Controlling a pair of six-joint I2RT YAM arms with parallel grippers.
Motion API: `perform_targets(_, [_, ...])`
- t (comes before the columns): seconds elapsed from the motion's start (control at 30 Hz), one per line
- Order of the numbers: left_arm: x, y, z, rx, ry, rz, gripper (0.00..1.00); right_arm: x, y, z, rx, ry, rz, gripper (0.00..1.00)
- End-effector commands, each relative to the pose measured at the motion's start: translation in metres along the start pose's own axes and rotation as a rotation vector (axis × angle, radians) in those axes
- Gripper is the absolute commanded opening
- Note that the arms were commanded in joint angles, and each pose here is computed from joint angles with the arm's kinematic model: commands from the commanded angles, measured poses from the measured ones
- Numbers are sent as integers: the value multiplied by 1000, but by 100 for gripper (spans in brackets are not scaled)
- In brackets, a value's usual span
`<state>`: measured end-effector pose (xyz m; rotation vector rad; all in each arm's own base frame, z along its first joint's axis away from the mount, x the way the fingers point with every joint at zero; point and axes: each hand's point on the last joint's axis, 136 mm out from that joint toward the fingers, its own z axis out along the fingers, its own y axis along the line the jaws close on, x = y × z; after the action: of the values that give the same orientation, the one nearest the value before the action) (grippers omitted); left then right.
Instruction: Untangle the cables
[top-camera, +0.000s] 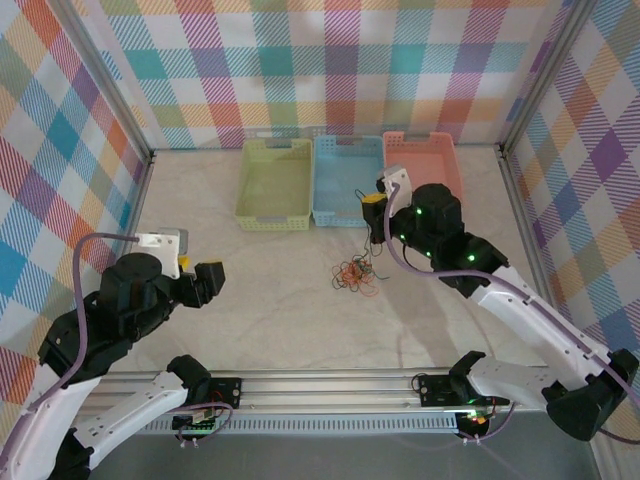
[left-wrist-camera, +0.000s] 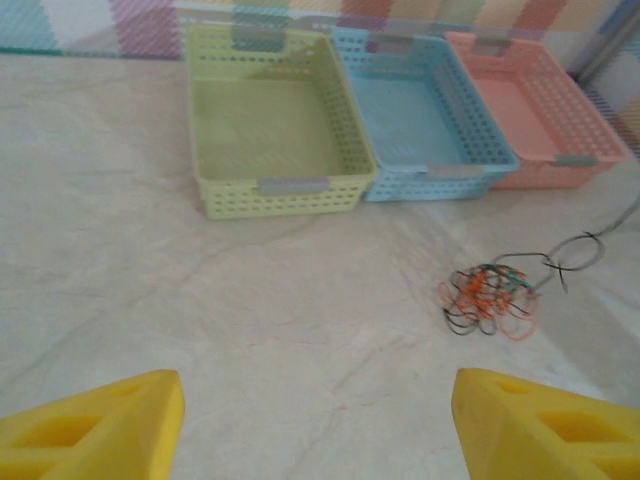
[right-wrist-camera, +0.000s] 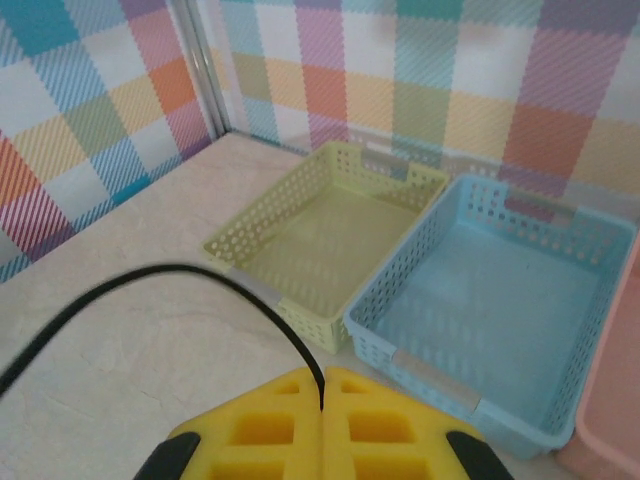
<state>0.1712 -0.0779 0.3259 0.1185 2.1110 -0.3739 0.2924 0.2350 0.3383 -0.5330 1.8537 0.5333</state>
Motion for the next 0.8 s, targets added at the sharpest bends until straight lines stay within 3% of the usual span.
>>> perform_targets(0.0, [7, -38, 7, 214, 19, -3, 68, 10, -8, 4, 45, 60, 130, 0])
perform_targets(0.13, [21, -79, 34, 405, 99, -69, 61, 15, -6, 11, 33, 62, 139, 0])
perform_targets(0.3, [38, -94, 88, 426, 162, -156, 55, 23, -9, 18, 48, 73, 170, 0])
perform_targets(0.4, [50, -120, 104, 539, 227, -162, 50, 32, -12, 25, 69, 108, 208, 0])
perform_targets(0.63, [66, -148, 90, 709, 238, -85, 45, 52, -32, 38, 190, 162, 265, 0])
perform_targets(0.77, [79, -184, 86, 869, 285, -65, 44, 56, -33, 44, 198, 173, 305, 0])
